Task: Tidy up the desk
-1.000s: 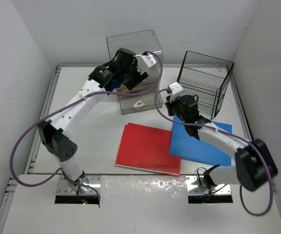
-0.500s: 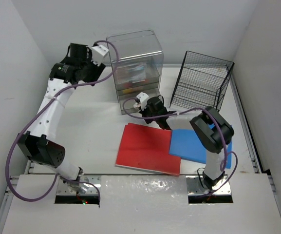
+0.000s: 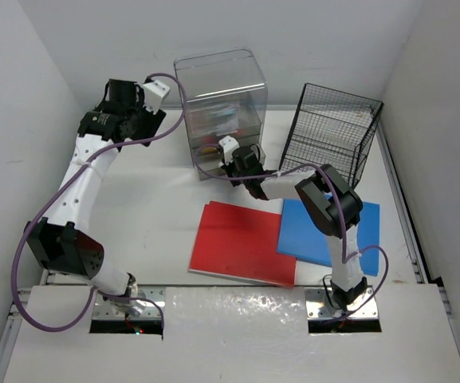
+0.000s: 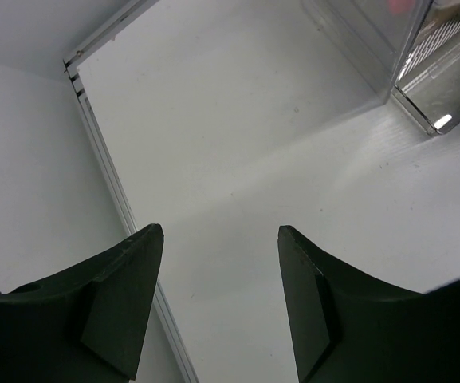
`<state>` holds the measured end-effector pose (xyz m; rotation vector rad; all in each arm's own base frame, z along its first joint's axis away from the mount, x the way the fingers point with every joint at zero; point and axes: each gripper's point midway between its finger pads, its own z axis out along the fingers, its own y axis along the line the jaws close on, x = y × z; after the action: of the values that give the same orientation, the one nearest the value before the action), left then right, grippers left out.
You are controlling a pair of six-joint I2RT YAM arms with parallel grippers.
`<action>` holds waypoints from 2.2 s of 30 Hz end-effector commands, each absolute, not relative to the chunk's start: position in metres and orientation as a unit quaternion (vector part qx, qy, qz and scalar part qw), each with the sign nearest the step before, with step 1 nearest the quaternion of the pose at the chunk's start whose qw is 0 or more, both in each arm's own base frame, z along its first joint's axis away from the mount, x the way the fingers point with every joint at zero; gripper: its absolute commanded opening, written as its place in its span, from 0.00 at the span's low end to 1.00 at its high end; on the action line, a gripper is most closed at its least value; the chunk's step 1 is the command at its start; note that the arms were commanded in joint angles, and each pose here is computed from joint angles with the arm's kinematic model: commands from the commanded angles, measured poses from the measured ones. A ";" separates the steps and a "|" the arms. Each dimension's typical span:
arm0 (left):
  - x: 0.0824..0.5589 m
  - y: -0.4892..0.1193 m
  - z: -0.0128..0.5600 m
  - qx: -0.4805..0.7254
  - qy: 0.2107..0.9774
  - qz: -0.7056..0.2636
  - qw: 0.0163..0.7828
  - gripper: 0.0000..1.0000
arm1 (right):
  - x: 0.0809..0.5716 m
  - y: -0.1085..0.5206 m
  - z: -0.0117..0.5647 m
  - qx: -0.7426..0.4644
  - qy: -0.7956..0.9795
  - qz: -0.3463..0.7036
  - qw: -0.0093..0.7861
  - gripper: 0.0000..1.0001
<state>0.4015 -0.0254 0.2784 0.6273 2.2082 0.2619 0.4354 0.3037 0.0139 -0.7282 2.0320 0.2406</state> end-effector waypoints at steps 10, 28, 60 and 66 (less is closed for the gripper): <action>0.409 -0.029 0.278 0.244 0.867 0.095 0.425 0.57 | 0.502 0.326 0.057 -0.195 0.781 0.176 0.566 0.00; 0.378 -0.062 0.206 0.338 0.882 0.015 0.328 0.57 | 0.527 0.331 0.069 -0.120 0.743 0.201 0.627 0.00; 0.304 -0.203 0.120 0.545 0.799 -0.082 0.240 0.58 | 0.213 0.144 0.066 0.021 0.946 0.204 0.251 0.69; 0.299 -0.215 0.120 0.561 0.788 -0.077 0.243 0.58 | 0.162 0.140 0.039 0.043 0.966 0.208 0.148 0.67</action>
<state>0.2917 -0.1967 0.1032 1.5461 2.2303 -0.2029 0.1879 0.1374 0.0434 0.0358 2.6657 0.5462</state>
